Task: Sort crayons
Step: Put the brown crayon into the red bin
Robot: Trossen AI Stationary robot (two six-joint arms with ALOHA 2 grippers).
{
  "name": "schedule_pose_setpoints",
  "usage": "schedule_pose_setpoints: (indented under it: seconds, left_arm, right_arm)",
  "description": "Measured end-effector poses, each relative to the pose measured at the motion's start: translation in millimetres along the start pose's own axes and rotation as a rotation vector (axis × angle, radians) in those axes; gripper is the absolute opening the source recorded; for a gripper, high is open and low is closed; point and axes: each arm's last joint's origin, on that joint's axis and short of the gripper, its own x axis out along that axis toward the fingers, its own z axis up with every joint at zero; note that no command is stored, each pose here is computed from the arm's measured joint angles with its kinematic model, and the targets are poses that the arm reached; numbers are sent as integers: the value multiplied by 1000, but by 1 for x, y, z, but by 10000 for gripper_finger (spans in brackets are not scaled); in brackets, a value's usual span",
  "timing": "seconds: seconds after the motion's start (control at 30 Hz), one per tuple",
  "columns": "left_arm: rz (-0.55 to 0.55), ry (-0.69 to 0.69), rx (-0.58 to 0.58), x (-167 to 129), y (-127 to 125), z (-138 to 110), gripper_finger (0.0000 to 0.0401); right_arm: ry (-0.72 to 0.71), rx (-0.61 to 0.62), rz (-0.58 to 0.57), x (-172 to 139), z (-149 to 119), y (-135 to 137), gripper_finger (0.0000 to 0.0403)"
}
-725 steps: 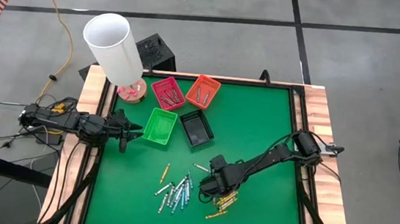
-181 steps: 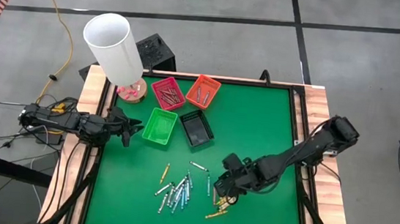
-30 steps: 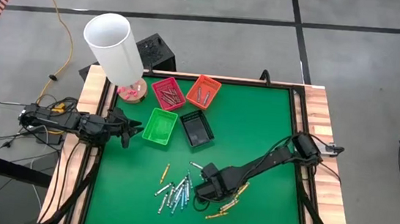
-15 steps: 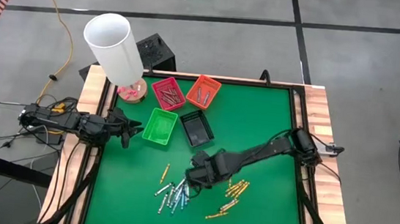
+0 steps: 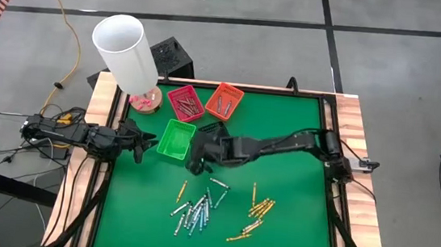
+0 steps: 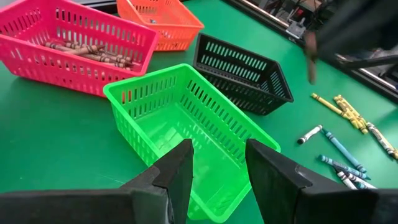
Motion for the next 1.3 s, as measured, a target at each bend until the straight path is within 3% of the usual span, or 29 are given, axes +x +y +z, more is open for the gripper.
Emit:
schedule_pose_setpoints:
  seconds: [0.37,0.77,1.13,1.3]
  left_arm:
    - [14,-9,11,0,0,0,137]
    - [33,-20,27,0,1,1,137]
    - [40,-17,31,0,1,0,137]
    - [40,-17,30,0,1,0,137]
  right_arm:
    - [-368,-214,-84,27,42,-40,2]
    - [-578,-184,-75,74,45,-77,2]
    - [-635,-97,-119,123,28,-101,2]
    - [-622,-52,-125,129,28,-110,2]
